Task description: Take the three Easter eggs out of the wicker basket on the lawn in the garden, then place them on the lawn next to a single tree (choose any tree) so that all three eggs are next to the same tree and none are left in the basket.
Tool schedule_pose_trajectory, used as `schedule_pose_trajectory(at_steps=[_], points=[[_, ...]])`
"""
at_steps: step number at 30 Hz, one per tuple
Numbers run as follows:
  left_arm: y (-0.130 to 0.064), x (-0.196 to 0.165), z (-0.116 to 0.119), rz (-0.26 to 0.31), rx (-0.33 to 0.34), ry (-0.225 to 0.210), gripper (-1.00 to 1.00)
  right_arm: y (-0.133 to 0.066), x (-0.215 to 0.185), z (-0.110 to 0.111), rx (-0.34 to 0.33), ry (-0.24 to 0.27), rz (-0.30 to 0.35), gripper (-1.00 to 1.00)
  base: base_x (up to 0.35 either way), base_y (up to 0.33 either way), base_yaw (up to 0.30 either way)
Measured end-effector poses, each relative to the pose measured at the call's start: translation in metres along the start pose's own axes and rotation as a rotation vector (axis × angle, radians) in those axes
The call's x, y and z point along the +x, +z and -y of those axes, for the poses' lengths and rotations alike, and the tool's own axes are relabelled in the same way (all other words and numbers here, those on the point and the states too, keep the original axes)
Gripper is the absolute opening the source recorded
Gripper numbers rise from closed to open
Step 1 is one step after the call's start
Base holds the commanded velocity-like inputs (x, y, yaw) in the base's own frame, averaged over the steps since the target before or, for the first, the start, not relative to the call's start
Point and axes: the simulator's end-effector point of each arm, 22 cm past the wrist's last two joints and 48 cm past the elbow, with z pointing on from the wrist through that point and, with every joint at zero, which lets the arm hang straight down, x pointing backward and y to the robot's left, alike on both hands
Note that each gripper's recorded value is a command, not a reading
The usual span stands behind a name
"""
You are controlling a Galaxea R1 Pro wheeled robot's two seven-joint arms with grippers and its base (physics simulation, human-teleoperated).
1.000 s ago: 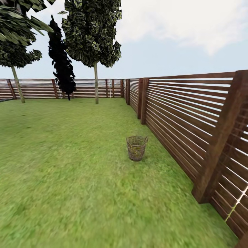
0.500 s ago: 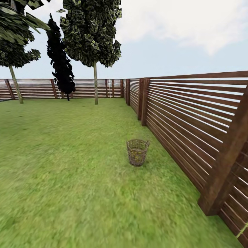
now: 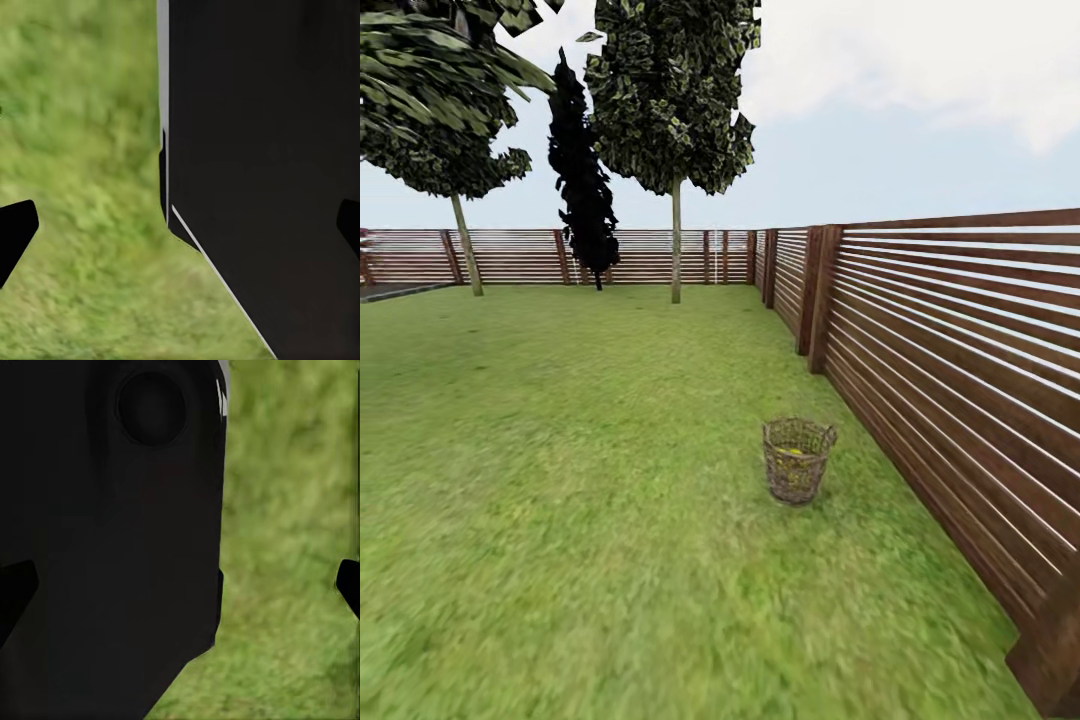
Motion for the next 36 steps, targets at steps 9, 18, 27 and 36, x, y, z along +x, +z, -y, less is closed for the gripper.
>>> schedule_pose_trajectory(at_steps=[9, 18, 27, 36], points=[[0.000, 0.000, 0.000, -0.001, 0.000, 0.000, 1.00, 0.000, 0.000, 0.000, 0.000, -0.001, 0.000, 1.00, 0.345, 0.000, 0.184], [0.000, 0.000, 0.000, 0.000, 0.000, 0.000, 1.00, 0.000, 0.000, 0.000, 0.000, -0.001, -0.001, 1.00, 0.345, 0.000, 0.008], [0.000, 0.000, 0.000, 0.001, 0.001, 0.001, 1.00, 0.000, 0.000, 0.000, 0.000, 0.003, -0.001, 1.00, 0.337, 0.000, 0.000], [0.000, 0.002, 0.008, -0.004, 0.012, 0.007, 1.00, 0.000, -0.012, 0.017, 0.023, 0.029, 0.024, 1.00, 0.059, 0.000, 0.000]])
